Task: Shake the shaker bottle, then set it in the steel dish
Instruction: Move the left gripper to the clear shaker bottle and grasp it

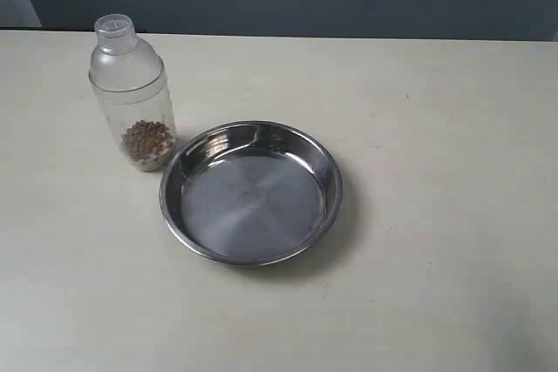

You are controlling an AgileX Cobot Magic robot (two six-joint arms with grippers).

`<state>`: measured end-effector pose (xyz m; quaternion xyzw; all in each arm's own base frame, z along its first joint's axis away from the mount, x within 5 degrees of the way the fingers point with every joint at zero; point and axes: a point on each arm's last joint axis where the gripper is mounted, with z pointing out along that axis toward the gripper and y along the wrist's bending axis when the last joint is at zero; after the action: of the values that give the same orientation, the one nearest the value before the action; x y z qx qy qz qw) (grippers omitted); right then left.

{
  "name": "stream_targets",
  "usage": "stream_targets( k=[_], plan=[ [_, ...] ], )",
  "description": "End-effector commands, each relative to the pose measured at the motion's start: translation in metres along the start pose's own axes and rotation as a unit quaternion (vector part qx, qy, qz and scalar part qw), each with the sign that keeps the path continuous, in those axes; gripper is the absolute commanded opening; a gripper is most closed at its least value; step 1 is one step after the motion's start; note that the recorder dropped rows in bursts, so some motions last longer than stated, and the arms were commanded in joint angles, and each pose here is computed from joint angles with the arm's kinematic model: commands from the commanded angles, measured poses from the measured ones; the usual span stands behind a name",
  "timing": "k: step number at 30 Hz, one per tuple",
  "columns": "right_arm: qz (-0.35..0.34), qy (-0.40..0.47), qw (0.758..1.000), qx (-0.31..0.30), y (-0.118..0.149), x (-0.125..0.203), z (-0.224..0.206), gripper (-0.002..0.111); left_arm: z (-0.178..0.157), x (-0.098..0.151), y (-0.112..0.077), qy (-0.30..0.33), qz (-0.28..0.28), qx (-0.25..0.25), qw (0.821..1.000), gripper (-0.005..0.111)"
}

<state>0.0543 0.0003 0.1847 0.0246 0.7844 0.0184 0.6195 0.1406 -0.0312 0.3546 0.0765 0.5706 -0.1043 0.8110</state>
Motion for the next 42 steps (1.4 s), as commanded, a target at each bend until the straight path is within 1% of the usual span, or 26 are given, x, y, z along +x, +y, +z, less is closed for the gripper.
stream_targets(
  k=[1, 4, 9, 11, 14, 16, 17, 19, 21, 22, 23, 25, 27, 28, 29, 34, 38, 42],
  plan=[
    [-0.001, -0.007, 1.0, -0.002, 0.0, -0.001, 0.0, -0.001, 0.034, 0.037, 0.002, 0.071, -0.025, 0.005, 0.997, 0.001],
    [-0.001, -0.007, 1.0, -0.002, 0.0, -0.001, 0.0, -0.001, 0.045, 0.054, 0.003, 0.093, -0.065, 0.004, 0.993, 0.001],
    [-0.001, -0.007, 1.0, -0.002, 0.0, -0.001, 0.0, -0.001, 0.05, 0.063, 0.004, 0.104, -0.071, 0.005, 0.992, 0.001],
    [-0.001, -0.007, 1.0, -0.002, 0.0, -0.001, 0.0, -0.001, 0.05, 0.064, 0.003, 0.109, -0.058, 0.008, 0.992, 0.001],
    [-0.001, -0.007, 1.0, -0.002, 0.0, -0.001, 0.0, -0.001, 0.05, 0.064, 0.004, 0.108, -0.024, 0.009, 0.994, 0.001],
    [-0.001, -0.007, 1.0, -0.002, 0.0, -0.001, 0.0, -0.001, 0.05, 0.064, 0.004, 0.107, -0.023, 0.006, 0.994, 0.001],
    [-0.001, -0.007, 1.0, -0.002, 0.0, -0.001, 0.0, -0.001, 0.05, 0.064, 0.004, 0.107, -0.019, 0.01, 0.994, 0.001],
    [-0.001, -0.007, 1.0, -0.002, 0.0, -0.001, 0.0, -0.001, 0.05, 0.065, -0.001, 0.109, 0.014, 0.036, 0.993, 0.003],
    [-0.001, -0.007, 1.0, -0.002, 0.0, -0.001, 0.0, -0.001, 0.05, 0.065, -0.007, 0.103, 0.056, 0.075, 0.99, 0.014],
    [-0.001, -0.007, 1.0, -0.002, 0.0, -0.001, 0.0, -0.001, 0.051, 0.065, -0.007, 0.098, 0.057, 0.079, 0.99, 0.02],
    [-0.001, -0.007, 1.0, -0.002, 0.0, -0.001, 0.0, -0.001, 0.052, 0.065, -0.007, 0.093, 0.052, 0.078, 0.991, 0.03],
    [-0.001, -0.007, 1.0, -0.002, 0.0, -0.001, 0.0, -0.001, 0.054, 0.068, -0.006, 0.094, 0.037, 0.07, 0.992, 0.056],
    [-0.001, -0.007, 1.0, -0.002, 0.0, -0.001, 0.0, -0.001, 0.057, 0.075, -0.001, 0.102, 0.025, 0.048, 0.993, 0.087],
    [-0.001, -0.007, 1.0, -0.002, 0.0, -0.001, 0.0, -0.001, 0.059, 0.079, 0.001, 0.109, 0.014, 0.039, 0.993, 0.1],
    [-0.001, -0.007, 1.0, -0.002, 0.0, -0.001, 0.0, -0.001, 0.061, 0.083, 0.001, 0.114, 0.006, 0.036, 0.993, 0.105],
    [-0.001, -0.007, 1.0, -0.002, 0.0, -0.001, 0.0, -0.001, 0.07, 0.102, 0.0, 0.116, 0.001, 0.051, 0.992, 0.105],
    [-0.001, -0.007, 1.0, -0.002, 0.0, -0.001, 0.0, -0.001, 0.077, 0.123, 0.008, 0.127, -0.036, 0.012, 0.991, 0.105],
    [-0.001, -0.007, 1.0, -0.002, 0.0, -0.001, 0.0, -0.001, 0.083, 0.143, 0.019, 0.123, -0.044, -0.005, 0.991, 0.105]
  ],
)
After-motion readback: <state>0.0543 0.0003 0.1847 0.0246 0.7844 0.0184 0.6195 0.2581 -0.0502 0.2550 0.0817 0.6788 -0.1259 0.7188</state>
